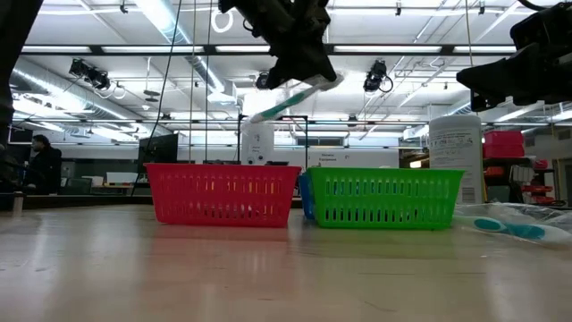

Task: Pick & Place Travel size toiletries
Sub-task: Put the green toothbrush into the blue bin, then put the top right toothpaste into the red bin

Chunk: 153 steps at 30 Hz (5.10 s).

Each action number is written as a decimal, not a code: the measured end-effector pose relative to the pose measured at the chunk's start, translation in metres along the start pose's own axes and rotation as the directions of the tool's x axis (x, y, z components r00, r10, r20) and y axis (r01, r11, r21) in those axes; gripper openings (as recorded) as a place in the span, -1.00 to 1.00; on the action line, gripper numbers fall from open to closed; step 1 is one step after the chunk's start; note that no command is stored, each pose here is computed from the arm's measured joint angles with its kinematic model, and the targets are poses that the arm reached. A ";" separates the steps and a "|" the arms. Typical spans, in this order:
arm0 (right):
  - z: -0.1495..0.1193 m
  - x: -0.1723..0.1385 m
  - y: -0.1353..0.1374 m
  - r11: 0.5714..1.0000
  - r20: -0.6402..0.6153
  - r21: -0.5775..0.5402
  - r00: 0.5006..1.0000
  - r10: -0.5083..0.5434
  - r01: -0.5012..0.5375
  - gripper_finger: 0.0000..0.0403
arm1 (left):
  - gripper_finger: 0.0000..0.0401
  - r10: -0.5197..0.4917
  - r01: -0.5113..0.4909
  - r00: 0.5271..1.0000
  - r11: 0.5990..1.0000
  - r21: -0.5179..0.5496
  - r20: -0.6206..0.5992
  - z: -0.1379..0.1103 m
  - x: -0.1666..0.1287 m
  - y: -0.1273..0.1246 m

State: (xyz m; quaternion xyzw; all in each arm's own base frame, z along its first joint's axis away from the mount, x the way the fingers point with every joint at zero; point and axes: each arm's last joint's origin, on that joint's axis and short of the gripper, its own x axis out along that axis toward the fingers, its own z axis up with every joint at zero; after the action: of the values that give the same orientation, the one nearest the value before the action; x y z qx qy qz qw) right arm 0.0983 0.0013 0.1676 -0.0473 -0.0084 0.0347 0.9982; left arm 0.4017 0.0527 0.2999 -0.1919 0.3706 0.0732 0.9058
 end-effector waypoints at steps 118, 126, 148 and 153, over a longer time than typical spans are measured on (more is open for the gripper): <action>0.000 0.000 0.000 1.000 0.000 0.000 1.000 0.000 0.000 -0.80 | -0.14 -0.026 0.039 0.973 0.998 -0.052 0.229 -0.001 0.070 0.062; 0.000 0.000 0.000 1.000 0.000 0.000 1.000 0.000 0.000 -0.80 | -0.01 -0.029 0.042 0.973 0.998 -0.051 0.228 -0.001 0.070 0.062; 0.000 0.000 0.000 1.000 0.000 0.000 1.000 0.000 0.000 -0.80 | -0.50 -0.105 0.087 0.974 0.992 0.094 0.200 0.001 0.041 0.035; 0.000 0.000 0.000 1.000 0.000 0.000 1.000 0.000 0.000 -0.80 | -0.61 -0.107 0.079 0.975 0.986 0.147 0.193 -0.001 0.035 0.024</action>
State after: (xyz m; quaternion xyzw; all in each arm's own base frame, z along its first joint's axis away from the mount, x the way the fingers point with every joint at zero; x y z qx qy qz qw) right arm 0.0984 0.0013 0.1677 -0.0473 -0.0084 0.0347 0.9982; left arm 0.4196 0.0740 0.2674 -0.1374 0.2724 0.0235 0.9520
